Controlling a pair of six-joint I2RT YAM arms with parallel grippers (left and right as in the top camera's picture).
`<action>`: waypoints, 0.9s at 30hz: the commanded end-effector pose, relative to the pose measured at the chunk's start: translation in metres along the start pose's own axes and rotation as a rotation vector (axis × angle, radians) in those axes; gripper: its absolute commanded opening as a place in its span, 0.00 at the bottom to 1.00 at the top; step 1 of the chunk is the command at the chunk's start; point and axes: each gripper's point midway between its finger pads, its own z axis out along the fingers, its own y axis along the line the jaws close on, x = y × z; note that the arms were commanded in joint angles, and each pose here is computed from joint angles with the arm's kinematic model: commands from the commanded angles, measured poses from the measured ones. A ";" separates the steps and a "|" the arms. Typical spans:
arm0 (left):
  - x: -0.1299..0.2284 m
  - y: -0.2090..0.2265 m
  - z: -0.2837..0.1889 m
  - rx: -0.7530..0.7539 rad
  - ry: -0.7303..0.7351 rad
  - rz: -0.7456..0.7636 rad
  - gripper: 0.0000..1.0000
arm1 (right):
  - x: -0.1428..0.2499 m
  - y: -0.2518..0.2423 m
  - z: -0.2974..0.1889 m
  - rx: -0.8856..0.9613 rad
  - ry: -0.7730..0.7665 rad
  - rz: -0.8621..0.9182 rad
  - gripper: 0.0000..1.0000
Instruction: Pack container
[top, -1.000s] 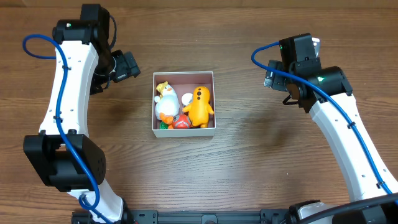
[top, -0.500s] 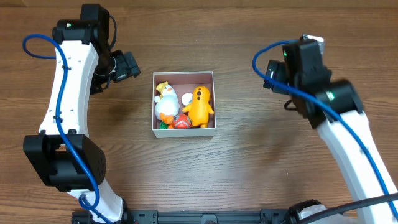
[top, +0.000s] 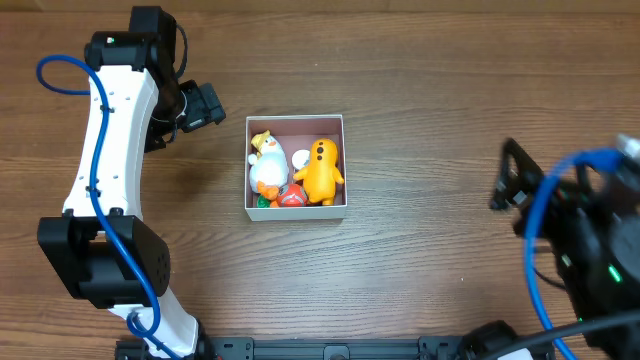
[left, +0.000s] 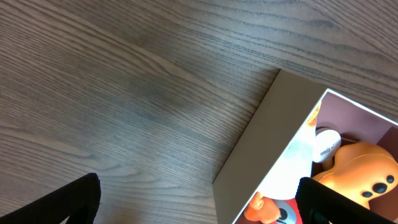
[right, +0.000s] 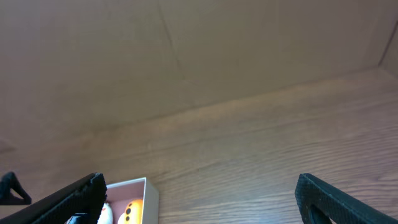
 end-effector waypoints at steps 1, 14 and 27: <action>-0.004 -0.003 -0.005 0.017 -0.015 -0.015 1.00 | -0.009 -0.022 -0.028 0.042 -0.091 0.016 1.00; -0.004 -0.003 -0.005 0.017 -0.015 -0.014 1.00 | 0.061 -0.049 -0.064 -0.059 -0.285 0.115 1.00; -0.004 -0.003 -0.005 0.017 -0.015 -0.014 1.00 | 0.137 -0.053 0.040 -0.150 -0.292 0.215 1.00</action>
